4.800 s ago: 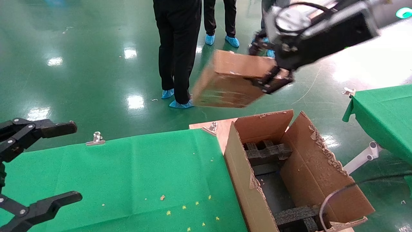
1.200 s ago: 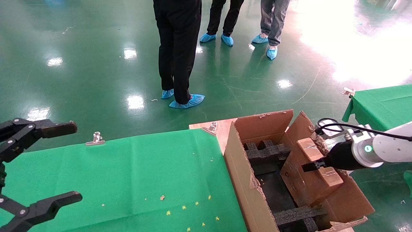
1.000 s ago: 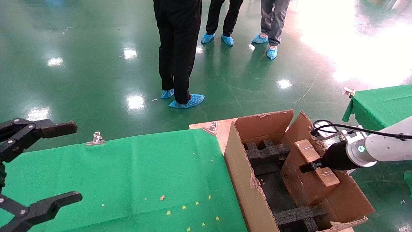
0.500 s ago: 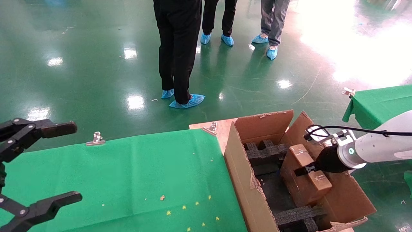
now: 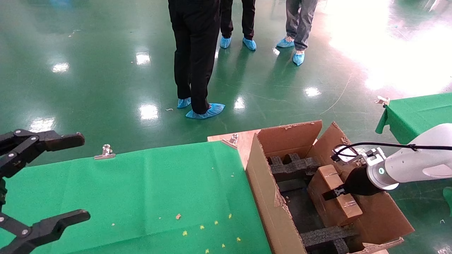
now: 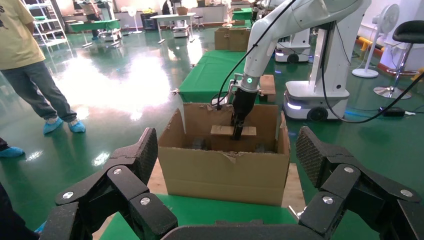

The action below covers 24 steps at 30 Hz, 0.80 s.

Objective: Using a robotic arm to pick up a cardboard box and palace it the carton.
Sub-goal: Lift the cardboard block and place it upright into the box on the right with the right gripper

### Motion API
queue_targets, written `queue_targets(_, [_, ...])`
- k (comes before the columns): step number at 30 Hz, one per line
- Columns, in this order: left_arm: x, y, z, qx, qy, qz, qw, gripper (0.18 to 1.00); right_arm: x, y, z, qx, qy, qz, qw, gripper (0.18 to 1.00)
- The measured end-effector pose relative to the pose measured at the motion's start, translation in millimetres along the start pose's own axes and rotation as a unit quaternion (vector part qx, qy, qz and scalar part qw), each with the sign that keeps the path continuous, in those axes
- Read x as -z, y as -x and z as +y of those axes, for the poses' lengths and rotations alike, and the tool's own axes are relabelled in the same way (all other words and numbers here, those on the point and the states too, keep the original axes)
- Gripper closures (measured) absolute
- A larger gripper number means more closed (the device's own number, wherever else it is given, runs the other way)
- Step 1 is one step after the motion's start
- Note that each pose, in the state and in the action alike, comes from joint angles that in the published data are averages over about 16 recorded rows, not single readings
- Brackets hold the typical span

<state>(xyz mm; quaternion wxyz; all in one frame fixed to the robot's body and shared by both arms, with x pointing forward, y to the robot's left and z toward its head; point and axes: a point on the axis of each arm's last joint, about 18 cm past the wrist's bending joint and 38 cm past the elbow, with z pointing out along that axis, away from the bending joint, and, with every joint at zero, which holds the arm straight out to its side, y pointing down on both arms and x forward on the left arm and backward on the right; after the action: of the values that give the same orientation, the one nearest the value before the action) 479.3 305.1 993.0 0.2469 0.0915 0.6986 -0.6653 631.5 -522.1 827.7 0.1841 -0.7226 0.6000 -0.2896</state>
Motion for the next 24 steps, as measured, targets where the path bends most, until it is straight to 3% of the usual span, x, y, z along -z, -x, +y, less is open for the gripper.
queue_targets(14, [0.0,0.0,0.1,0.0,0.0,0.0,1.0,0.184,-5.0,2.5,1.5,0.006,0.006,-0.009,1.0,0.857])
queue_targets(24, [0.0,0.1,0.1,0.0,0.0,0.0,1.0,0.184,-4.1,2.3,1.3,0.006,0.007,-0.008,1.0,0.797])
